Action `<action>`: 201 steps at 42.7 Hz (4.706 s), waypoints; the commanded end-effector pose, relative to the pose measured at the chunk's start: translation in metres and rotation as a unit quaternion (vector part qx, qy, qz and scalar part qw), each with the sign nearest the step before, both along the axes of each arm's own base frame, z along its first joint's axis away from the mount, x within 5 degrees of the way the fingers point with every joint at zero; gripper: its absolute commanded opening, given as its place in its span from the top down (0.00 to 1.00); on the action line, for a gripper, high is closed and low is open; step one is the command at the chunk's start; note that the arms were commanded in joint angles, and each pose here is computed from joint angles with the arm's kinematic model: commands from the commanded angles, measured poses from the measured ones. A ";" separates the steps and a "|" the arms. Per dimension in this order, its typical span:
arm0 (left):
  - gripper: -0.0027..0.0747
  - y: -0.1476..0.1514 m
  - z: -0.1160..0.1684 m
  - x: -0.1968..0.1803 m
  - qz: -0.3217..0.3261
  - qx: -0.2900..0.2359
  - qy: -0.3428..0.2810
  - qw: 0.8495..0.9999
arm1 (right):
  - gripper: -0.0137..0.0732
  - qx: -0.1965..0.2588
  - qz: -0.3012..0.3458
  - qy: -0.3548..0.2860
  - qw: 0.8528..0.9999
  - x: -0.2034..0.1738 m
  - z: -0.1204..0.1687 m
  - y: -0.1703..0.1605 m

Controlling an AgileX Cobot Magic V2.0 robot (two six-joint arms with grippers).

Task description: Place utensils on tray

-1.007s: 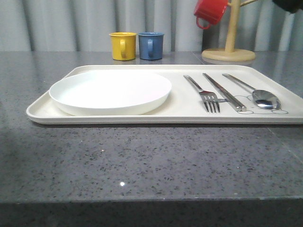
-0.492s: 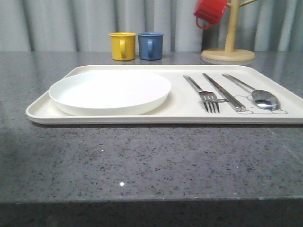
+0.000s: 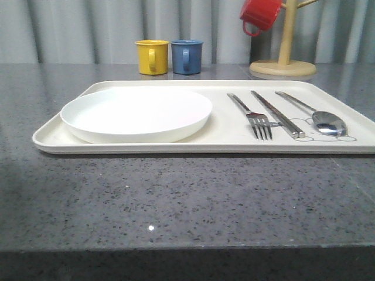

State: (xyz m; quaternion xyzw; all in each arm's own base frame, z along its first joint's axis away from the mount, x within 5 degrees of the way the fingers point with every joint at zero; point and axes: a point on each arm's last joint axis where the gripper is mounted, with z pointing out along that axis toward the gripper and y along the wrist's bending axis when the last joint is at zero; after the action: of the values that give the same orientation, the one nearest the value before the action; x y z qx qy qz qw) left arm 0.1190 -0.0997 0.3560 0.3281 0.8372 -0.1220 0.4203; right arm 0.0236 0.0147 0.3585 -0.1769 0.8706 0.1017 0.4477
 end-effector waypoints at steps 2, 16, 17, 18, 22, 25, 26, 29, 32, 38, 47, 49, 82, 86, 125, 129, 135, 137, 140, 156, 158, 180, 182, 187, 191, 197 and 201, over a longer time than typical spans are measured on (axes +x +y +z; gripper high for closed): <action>0.50 -0.003 0.015 0.001 -0.005 -0.037 -0.035 0.999 | 0.64 0.012 -0.004 -0.032 0.999 0.004 0.010 0.001; 0.99 -0.003 0.015 0.002 -0.005 -0.031 -0.041 0.999 | 0.92 0.010 -0.004 -0.031 0.999 0.004 0.010 0.000; 0.99 -0.003 0.015 0.002 -0.005 -0.031 -0.041 0.999 | 0.92 0.010 -0.004 -0.030 0.999 0.003 0.010 0.000; 0.99 -0.003 0.015 0.002 -0.005 -0.031 -0.041 0.999 | 0.92 0.009 -0.004 -0.030 1.000 0.003 0.009 0.000; 0.99 -0.003 0.015 0.002 -0.005 -0.031 -0.041 0.999 | 0.92 0.009 -0.004 -0.029 1.000 0.003 0.009 0.000; 0.99 -0.003 0.015 0.002 -0.005 -0.031 -0.041 0.999 | 0.92 0.009 -0.004 -0.029 1.000 0.003 0.009 0.000; 0.99 -0.003 0.015 0.002 -0.005 -0.031 -0.041 0.999 | 0.92 0.009 -0.004 -0.029 1.000 0.003 0.009 0.000; 0.99 -0.003 0.015 0.002 -0.005 -0.031 -0.041 0.999 | 0.92 0.009 -0.004 -0.029 1.000 0.003 0.009 0.000; 0.99 -0.003 0.015 0.002 -0.005 -0.031 -0.041 0.999 | 0.92 0.009 -0.004 -0.029 1.000 0.003 0.009 0.000; 0.99 -0.003 0.015 0.002 -0.005 -0.031 -0.041 0.999 | 0.92 0.009 -0.004 -0.029 1.000 0.003 0.009 0.000; 0.99 0.006 0.017 0.009 0.007 0.044 -0.108 0.993 | 0.92 0.009 -0.004 -0.029 1.000 0.003 0.009 0.000; 0.99 0.007 0.018 0.010 0.008 0.051 -0.114 0.992 | 0.92 0.009 -0.004 -0.029 1.000 0.003 0.009 0.000; 0.99 0.091 -0.088 -0.054 0.250 -0.165 -0.305 0.904 | 0.92 0.009 -0.004 -0.029 1.000 0.003 0.009 0.000; 0.99 0.094 -0.107 -0.062 0.270 -0.179 -0.328 0.887 | 0.92 0.009 -0.004 -0.029 1.000 0.003 0.009 0.000; 0.99 0.097 -0.139 -0.066 0.289 -0.206 -0.362 0.862 | 0.92 0.010 -0.004 -0.030 1.000 0.003 0.009 0.000; 0.99 0.097 -0.139 -0.066 0.289 -0.206 -0.362 0.862 | 0.92 0.010 -0.004 -0.030 1.000 0.003 0.009 0.000; 0.99 0.097 -0.139 -0.066 0.289 -0.206 -0.362 0.862 | 0.92 0.010 -0.004 -0.030 1.000 0.003 0.009 0.000; 0.99 0.097 -0.139 -0.066 0.289 -0.206 -0.362 0.862 | 0.92 0.010 -0.004 -0.030 1.000 0.003 0.009 0.000; 0.99 0.097 -0.139 -0.066 0.289 -0.206 -0.362 0.862 | 0.92 0.010 -0.004 -0.030 1.000 0.003 0.009 0.000; 0.99 0.097 -0.139 -0.066 0.289 -0.206 -0.362 0.862 | 0.92 -0.002 -0.010 -0.046 0.999 0.005 0.007 -0.002; 0.99 0.097 -0.139 -0.066 0.289 -0.206 -0.362 0.862 | 0.92 0.003 -0.026 -0.072 0.997 0.008 0.001 -0.002; 0.99 0.097 -0.139 -0.066 0.289 -0.206 -0.362 0.862 | 0.92 0.058 -0.157 -0.369 0.914 0.031 -0.133 -0.011; 0.99 0.097 -0.139 -0.066 0.289 -0.206 -0.362 0.862 | 0.92 0.060 -0.158 -0.378 0.910 0.031 -0.142 -0.011; 0.99 0.097 -0.139 -0.066 0.289 -0.206 -0.362 0.862 | 0.92 0.053 -0.169 -0.370 0.912 0.031 -0.147 -0.012; 0.99 0.097 -0.139 -0.065 0.289 -0.205 -0.361 0.862 | 0.92 0.052 -0.173 -0.369 0.912 0.031 -0.148 -0.013; 0.99 0.097 -0.139 -0.065 0.289 -0.205 -0.361 0.862 | 0.92 0.052 -0.173 -0.368 0.912 0.031 -0.148 -0.013; 0.99 0.097 -0.139 -0.065 0.289 -0.205 -0.361 0.862 | 0.92 0.051 -0.173 -0.368 0.912 0.031 -0.148 -0.013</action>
State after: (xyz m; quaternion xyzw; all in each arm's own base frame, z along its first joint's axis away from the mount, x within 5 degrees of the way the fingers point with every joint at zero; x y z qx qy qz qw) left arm 0.0557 -0.0029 0.2130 0.0063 0.6743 -0.0315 0.7377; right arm 0.0568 0.0022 0.2013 -0.0214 0.6939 0.0047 0.7198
